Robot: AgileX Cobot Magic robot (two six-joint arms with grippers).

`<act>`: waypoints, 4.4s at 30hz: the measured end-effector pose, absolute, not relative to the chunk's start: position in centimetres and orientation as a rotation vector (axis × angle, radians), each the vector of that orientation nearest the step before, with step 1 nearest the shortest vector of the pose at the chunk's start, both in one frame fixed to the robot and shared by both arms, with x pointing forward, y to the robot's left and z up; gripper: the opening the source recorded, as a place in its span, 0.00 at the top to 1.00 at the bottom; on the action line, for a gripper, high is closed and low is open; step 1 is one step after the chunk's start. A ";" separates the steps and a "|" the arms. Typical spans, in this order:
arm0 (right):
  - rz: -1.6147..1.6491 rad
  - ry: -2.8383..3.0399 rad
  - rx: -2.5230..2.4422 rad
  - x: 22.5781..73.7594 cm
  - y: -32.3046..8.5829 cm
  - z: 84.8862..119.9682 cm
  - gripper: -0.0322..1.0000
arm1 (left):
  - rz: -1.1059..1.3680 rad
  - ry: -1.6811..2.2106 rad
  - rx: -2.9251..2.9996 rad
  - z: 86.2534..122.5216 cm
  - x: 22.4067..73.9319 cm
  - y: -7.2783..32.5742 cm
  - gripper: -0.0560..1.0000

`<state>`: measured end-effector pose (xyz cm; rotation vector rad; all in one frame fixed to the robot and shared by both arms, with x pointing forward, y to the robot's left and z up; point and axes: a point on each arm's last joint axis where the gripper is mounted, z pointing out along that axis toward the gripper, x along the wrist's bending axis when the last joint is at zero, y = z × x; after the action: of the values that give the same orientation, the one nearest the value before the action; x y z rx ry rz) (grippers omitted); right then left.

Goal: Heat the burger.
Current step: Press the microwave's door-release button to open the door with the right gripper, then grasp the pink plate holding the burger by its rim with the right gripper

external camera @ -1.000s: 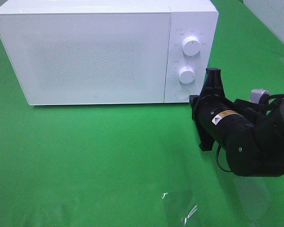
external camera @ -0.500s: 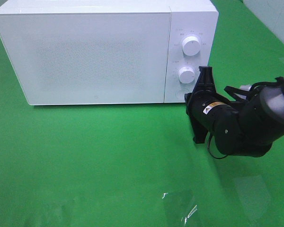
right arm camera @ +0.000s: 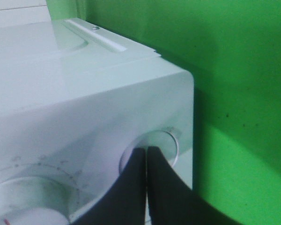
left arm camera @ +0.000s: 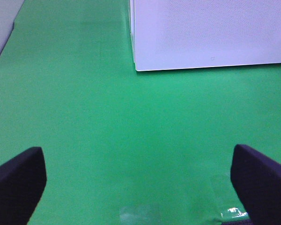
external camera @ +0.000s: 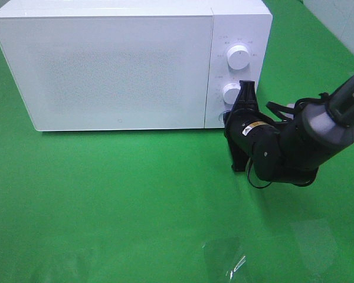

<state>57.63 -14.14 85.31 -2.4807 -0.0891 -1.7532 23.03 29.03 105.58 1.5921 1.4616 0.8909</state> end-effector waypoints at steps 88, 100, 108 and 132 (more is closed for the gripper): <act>-1.532 -0.815 -2.563 51.9 -14.0 90.8 0.96 | 0.891 1.462 1.592 105.6 23.0 29.0 0.01; -1.392 -1.629 -2.375 49.8 -13.6 94.2 0.95 | 0.891 1.462 1.592 105.6 23.0 29.0 0.01; -1.103 -2.143 -2.222 50.3 -13.0 96.3 0.93 | 0.891 1.462 1.592 105.6 23.0 29.0 0.01; -0.545 -3.353 -0.768 51.6 -12.4 101.4 0.90 | 0.891 1.462 1.592 105.6 23.0 29.0 0.01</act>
<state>51.64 -12.42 101.40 -0.7682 -3.3533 -0.5450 23.03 29.03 105.58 1.5921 1.4616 0.8909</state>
